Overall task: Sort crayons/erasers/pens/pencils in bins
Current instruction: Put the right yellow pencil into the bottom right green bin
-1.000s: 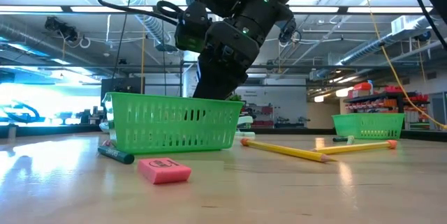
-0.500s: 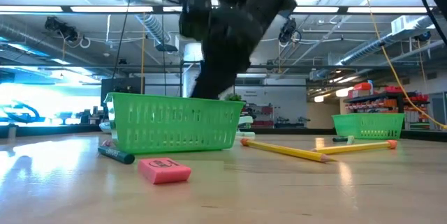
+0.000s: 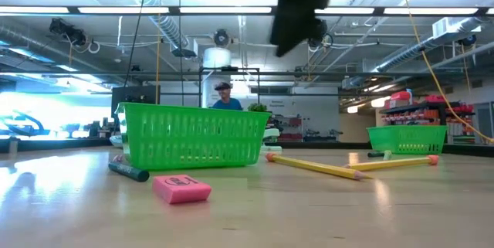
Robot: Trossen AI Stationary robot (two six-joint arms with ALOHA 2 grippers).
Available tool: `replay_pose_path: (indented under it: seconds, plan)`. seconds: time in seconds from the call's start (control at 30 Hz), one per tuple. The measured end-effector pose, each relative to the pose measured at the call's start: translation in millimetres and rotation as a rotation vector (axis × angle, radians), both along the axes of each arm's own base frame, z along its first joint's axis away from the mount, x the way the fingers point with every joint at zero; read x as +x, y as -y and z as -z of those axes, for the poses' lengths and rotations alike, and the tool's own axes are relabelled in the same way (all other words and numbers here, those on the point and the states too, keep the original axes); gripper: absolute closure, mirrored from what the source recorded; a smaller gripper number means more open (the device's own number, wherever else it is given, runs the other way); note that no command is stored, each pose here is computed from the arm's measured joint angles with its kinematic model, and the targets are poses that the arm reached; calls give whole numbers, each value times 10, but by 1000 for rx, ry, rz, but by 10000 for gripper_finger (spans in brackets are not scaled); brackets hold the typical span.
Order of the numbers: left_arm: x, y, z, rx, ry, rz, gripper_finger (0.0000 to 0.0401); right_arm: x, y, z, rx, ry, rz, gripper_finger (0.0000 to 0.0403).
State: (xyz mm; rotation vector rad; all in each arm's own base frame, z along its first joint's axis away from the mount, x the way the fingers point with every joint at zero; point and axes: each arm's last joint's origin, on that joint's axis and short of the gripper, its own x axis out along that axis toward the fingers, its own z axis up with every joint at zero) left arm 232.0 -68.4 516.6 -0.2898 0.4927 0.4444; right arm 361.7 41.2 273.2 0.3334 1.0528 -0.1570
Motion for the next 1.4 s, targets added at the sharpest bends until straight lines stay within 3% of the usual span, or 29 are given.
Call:
replay_pose_path:
  seconds: [0.33, 0.5, 0.63, 0.73, 0.97, 1.1, 1.2, 1.4]
  plan:
    - [1, 1, -2, -1, 2, 0, 229, -20, -25, 178, 248, -158, 363, 237]
    - [1, 0, -2, 6, -1, 5, 229, -109, -33, 387, 299, -277, 411, 238]
    - [1, 0, -2, 36, -14, 24, 229, -328, -21, 521, 291, -454, 436, 238]
    - [1, 0, -1, 60, -24, 39, 229, -442, -37, 603, 261, -503, 315, 238]
    - [0, -1, 0, 90, -38, 58, 229, -693, -208, 708, 95, -508, -253, 238]
    - [0, -1, 1, 108, -47, 70, 229, -929, -283, 780, -13, -512, -498, 238]
    - [-3, -2, 4, 105, -49, 67, 229, -1112, -257, 844, -97, -471, -582, 238]
    - [-3, -2, 4, 100, -47, 64, 229, -1339, -115, 862, -172, -316, -627, 238]
